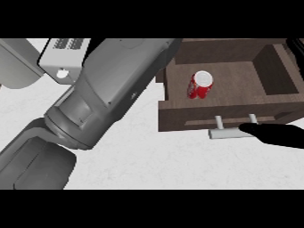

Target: Pick up the can, place it into the drawer and close the drawer

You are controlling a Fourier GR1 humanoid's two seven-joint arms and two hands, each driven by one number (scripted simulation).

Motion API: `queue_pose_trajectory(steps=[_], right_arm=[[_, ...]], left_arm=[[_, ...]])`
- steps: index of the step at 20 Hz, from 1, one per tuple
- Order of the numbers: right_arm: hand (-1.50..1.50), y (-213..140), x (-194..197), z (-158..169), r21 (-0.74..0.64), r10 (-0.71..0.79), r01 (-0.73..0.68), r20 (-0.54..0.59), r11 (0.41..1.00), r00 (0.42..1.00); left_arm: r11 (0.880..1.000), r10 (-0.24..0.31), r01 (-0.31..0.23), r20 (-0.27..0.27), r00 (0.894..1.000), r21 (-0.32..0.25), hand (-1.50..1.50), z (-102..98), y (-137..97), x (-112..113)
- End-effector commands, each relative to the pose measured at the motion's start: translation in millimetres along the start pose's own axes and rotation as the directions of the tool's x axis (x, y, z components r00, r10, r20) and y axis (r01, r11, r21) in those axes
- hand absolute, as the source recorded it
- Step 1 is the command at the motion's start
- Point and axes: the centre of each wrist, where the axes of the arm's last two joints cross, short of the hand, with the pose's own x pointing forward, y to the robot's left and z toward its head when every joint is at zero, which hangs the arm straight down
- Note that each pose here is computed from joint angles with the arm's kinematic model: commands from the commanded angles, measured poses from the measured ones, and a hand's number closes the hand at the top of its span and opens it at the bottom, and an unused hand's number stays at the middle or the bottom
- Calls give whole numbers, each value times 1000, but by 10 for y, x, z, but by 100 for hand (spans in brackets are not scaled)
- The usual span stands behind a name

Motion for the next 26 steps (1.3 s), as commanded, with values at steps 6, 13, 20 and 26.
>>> queue_pose_trajectory(steps=[6, 13, 20, 26], right_arm=[[-150, 575, -296, -306, 107, 226, -227, 20, 968, 974], [-150, 1172, -557, -467, 122, 327, -330, 39, 936, 944], [-150, 1491, -777, -790, 81, 402, -401, 1, 913, 916], [-150, 1593, -810, -1014, -32, 457, -459, -50, 888, 888]], left_arm=[[1000, -19, 19, -9, 1000, 4, -150, -42, 27, 11], [1000, 4, -4, -6, 1000, -4, -150, -88, 185, -49], [1000, -17, 17, 6, 1000, 16, -150, -163, 413, -75], [999, -24, 24, -15, 1000, 24, -150, -198, 627, -128]])
